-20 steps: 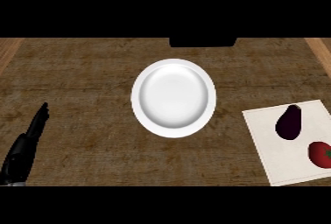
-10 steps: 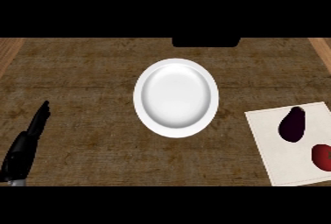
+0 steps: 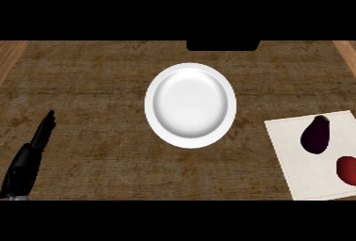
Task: Pick the tomato from the placemat and place it in the plate
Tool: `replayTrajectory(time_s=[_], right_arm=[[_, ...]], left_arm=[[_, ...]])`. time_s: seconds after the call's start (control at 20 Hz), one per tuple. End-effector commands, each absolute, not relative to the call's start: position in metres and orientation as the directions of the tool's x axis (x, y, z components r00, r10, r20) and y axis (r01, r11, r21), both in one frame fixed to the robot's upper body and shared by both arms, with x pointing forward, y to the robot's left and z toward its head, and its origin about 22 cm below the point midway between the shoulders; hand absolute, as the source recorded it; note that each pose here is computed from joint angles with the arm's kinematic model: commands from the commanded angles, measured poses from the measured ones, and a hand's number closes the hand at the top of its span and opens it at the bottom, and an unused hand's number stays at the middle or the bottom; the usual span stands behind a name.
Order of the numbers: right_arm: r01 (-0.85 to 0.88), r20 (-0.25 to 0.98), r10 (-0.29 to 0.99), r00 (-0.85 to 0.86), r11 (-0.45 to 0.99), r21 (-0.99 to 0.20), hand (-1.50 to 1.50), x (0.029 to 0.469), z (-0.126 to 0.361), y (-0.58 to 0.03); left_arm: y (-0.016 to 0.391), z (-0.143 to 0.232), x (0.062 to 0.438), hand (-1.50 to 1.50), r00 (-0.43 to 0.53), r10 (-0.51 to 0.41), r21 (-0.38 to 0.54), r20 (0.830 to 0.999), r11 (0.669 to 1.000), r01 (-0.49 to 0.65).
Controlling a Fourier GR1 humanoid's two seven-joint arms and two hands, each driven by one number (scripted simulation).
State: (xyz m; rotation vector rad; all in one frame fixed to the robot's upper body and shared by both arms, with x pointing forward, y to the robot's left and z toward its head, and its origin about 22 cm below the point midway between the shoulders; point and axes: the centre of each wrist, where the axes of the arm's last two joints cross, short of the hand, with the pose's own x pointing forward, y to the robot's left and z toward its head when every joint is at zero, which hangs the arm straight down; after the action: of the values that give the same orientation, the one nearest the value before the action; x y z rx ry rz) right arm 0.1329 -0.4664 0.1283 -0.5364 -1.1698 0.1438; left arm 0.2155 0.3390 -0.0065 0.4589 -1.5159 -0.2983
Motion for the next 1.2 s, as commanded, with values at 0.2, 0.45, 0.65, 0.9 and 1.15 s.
replayTrajectory(time_s=[0.2, 0.45, 0.65, 0.9, 1.15], right_arm=[[-0.04, 0.722, 0.495, 0.482, 0.836, -0.547, -1.5, 0.154, 0.115, -0.498], [-0.087, 0.721, 0.503, 0.477, 0.843, -0.53, -1.5, 0.187, 0.078, -0.481], [-0.11, 0.722, 0.509, 0.469, 0.845, -0.524, -1.5, 0.174, 0.069, -0.481], [-0.19, 0.693, 0.533, 0.484, 0.838, -0.512, -1.5, 0.194, 0.058, -0.468], [-0.182, 0.698, 0.525, 0.487, 0.843, -0.506, -1.5, 0.172, 0.043, -0.464]], left_arm=[[0.337, 0.007, 0.217, 0.0, 0.046, -0.473, 0.475, 0.88, 0.875, -0.093], [0.337, -0.006, 0.22, 0.0, 0.051, -0.47, 0.472, 0.881, 0.874, -0.111], [0.333, -0.003, 0.224, 0.0, 0.05, -0.463, 0.466, 0.885, 0.879, -0.105], [0.347, 0.006, 0.223, 0.0, 0.043, -0.478, 0.48, 0.877, 0.872, -0.091], [0.334, -0.012, 0.214, 0.0, 0.057, -0.471, 0.474, 0.88, 0.875, -0.101]])
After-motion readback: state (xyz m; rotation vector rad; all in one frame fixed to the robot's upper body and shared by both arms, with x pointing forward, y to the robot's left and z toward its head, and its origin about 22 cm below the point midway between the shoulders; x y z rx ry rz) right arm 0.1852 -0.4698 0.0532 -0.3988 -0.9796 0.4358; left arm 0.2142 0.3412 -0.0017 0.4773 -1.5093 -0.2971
